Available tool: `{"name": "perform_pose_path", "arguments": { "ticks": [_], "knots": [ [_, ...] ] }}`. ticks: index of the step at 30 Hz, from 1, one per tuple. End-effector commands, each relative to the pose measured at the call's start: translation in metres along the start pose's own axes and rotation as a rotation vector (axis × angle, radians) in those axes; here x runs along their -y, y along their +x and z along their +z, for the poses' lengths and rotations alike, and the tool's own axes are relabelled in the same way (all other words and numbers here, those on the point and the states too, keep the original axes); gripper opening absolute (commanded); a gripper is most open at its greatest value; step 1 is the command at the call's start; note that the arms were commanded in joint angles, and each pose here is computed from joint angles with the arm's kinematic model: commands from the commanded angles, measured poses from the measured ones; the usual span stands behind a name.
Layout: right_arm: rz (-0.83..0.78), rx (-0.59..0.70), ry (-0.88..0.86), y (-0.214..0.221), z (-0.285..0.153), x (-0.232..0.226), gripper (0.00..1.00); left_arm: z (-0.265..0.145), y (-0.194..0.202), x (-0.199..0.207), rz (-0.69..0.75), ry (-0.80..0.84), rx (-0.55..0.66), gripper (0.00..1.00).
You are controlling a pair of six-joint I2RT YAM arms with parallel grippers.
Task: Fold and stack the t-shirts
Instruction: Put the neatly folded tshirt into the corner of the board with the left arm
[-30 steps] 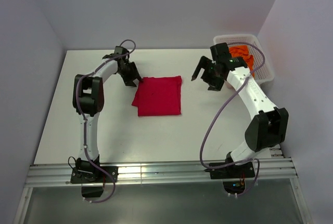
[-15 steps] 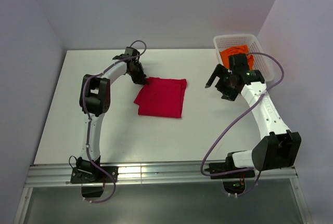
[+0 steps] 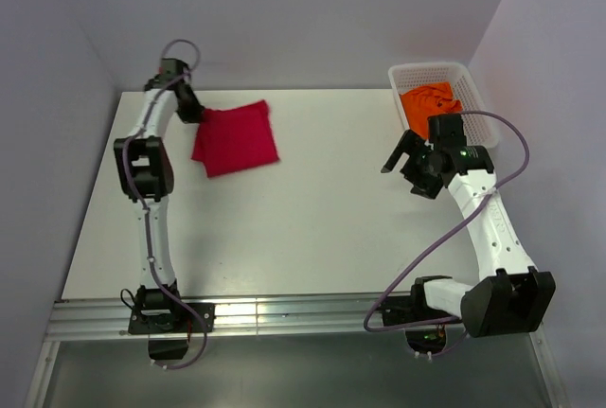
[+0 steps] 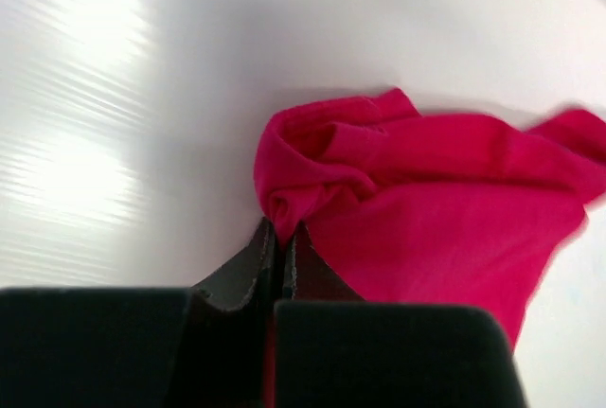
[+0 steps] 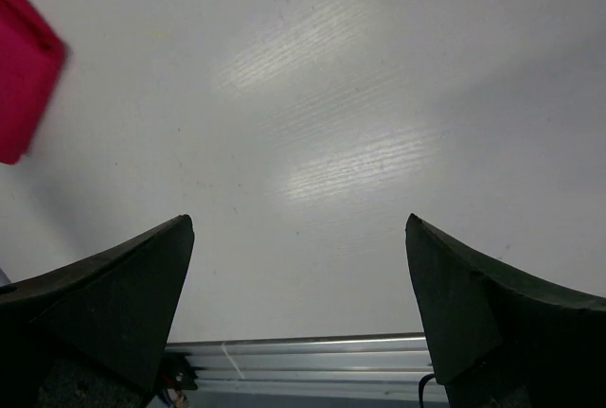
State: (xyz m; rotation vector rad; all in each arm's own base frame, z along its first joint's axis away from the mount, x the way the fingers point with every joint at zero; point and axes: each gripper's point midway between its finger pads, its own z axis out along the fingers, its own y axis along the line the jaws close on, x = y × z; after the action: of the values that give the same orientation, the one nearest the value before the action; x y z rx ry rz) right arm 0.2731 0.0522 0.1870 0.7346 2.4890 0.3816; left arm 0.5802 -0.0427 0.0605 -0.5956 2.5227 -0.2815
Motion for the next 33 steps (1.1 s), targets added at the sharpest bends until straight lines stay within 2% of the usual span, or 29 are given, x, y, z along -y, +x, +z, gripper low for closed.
{"name": "perform_pose_path", "arguments": {
  "ticks": [1, 2, 3, 4, 5, 7, 8, 13, 19, 21, 22, 24, 25, 26, 27, 28, 33],
  "knots": [
    [-0.006, -0.028, 0.006, 0.005, -0.004, 0.003, 1.00, -0.055, -0.110, -0.090, -0.064, -0.114, 0.259, 0.00],
    [-0.014, -0.027, 0.000, 0.003, -0.006, 0.000, 1.00, -0.063, -0.122, -0.099, -0.072, -0.112, 0.292, 0.00],
    [-0.022, -0.030, -0.002, 0.001, -0.007, -0.001, 1.00, -0.075, -0.139, -0.105, -0.088, -0.091, 0.336, 0.04],
    [-0.027, -0.050, 0.009, 0.003, -0.007, -0.001, 1.00, -0.084, -0.153, -0.132, -0.139, -0.099, 0.365, 0.10],
    [-0.043, -0.045, 0.005, -0.001, -0.010, -0.003, 1.00, -0.092, -0.162, -0.145, -0.168, -0.107, 0.392, 0.21],
    [-0.054, -0.070, 0.027, -0.001, -0.006, -0.001, 1.00, -0.109, -0.182, -0.161, -0.215, -0.099, 0.451, 0.89],
    [-0.063, -0.075, 0.025, -0.002, -0.006, -0.003, 1.00, -0.121, -0.192, -0.176, -0.258, -0.080, 0.478, 0.99],
    [-0.039, -0.107, -0.022, 0.000, 0.003, -0.014, 1.00, -0.172, -0.214, -0.195, -0.316, 0.007, 0.551, 0.99],
    [-0.069, -0.096, -0.038, 0.004, 0.005, -0.021, 1.00, -0.215, -0.215, -0.162, -0.292, 0.091, 0.589, 1.00],
    [-0.087, -0.079, -0.043, 0.003, 0.003, -0.023, 0.99, -0.212, -0.200, -0.157, -0.299, 0.071, 0.551, 1.00],
    [-0.097, -0.059, -0.058, 0.001, -0.001, -0.025, 0.99, -0.224, -0.196, -0.141, -0.282, 0.081, 0.557, 0.99],
    [-0.115, -0.041, -0.085, -0.001, -0.005, -0.030, 0.99, -0.211, -0.169, -0.135, -0.278, 0.057, 0.492, 0.99],
    [-0.132, -0.020, -0.116, -0.003, -0.010, -0.036, 0.99, -0.228, -0.161, -0.114, -0.246, 0.069, 0.512, 0.99],
    [-0.142, -0.013, -0.137, -0.003, -0.013, -0.040, 0.99, -0.213, -0.138, -0.114, -0.247, 0.040, 0.460, 1.00],
    [-0.151, -0.003, -0.155, -0.003, -0.018, -0.043, 0.99, -0.232, -0.132, -0.103, -0.230, 0.036, 0.493, 0.99],
    [-0.162, 0.004, -0.170, -0.003, -0.022, -0.047, 0.98, -0.232, -0.121, -0.083, -0.203, 0.061, 0.479, 1.00],
    [-0.232, 0.083, -0.252, 0.003, -0.051, -0.058, 0.98, -0.237, -0.050, -0.050, -0.151, 0.059, 0.349, 0.99]
  ]
}}
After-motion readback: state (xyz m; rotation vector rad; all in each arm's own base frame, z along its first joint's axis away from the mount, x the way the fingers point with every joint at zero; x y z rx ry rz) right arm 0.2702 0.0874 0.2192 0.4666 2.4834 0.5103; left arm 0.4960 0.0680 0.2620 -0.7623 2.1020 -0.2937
